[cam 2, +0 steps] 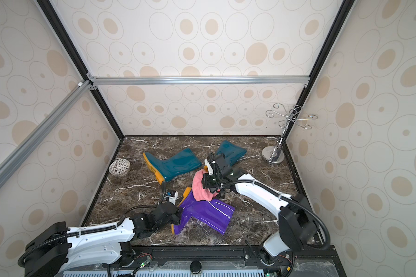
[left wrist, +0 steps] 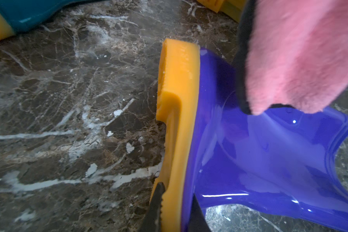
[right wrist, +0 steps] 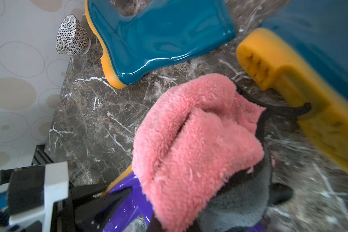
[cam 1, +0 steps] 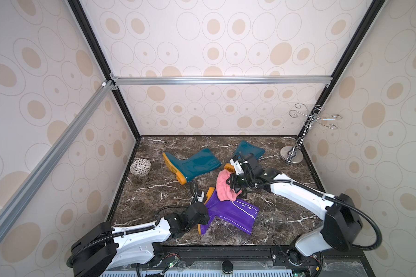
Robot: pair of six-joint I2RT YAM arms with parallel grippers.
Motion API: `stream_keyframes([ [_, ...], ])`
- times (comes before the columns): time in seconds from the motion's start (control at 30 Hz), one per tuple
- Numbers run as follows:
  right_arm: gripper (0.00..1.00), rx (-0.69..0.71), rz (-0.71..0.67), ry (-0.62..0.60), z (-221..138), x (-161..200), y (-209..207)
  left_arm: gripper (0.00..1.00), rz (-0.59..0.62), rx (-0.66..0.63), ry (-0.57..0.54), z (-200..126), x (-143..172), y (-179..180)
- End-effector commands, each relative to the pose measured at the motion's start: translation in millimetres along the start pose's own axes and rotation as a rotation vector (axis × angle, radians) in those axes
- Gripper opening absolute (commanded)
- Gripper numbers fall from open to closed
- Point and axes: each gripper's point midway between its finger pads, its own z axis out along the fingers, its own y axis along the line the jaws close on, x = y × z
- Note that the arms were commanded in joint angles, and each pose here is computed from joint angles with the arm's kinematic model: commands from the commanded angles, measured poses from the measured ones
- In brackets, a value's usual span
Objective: Wipe the rubber boots with a cloth
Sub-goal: Wipe the dirt off the rubber boot, then adjust the rubber boot at the center of the board.
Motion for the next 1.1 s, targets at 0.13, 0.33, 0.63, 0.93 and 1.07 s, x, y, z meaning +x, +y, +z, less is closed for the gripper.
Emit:
stream_keyframes([
  [0.13,0.00,0.217,-0.088,-0.138,-85.6,6.6,-43.7,0.00,0.002,-0.195,-0.182,-33.0,-68.3,17.0],
  [0.33,0.00,0.265,-0.120,-0.243,-132.9,-5.6,-46.2,0.00,0.170,-0.301,-0.244,-67.0,-124.4,7.4],
  [0.63,0.00,0.322,-0.132,-0.437,-201.3,-24.0,-48.6,0.00,0.457,-0.628,-0.351,-130.9,-200.5,21.1],
  [0.93,0.00,0.373,-0.092,-0.526,-231.5,-19.9,-61.4,0.00,0.767,-1.026,-0.338,-159.7,-222.0,39.9],
  [1.07,0.00,0.389,-0.078,-0.549,-238.5,-12.5,-68.5,0.00,0.891,-1.122,-0.321,-166.7,-220.7,35.7],
])
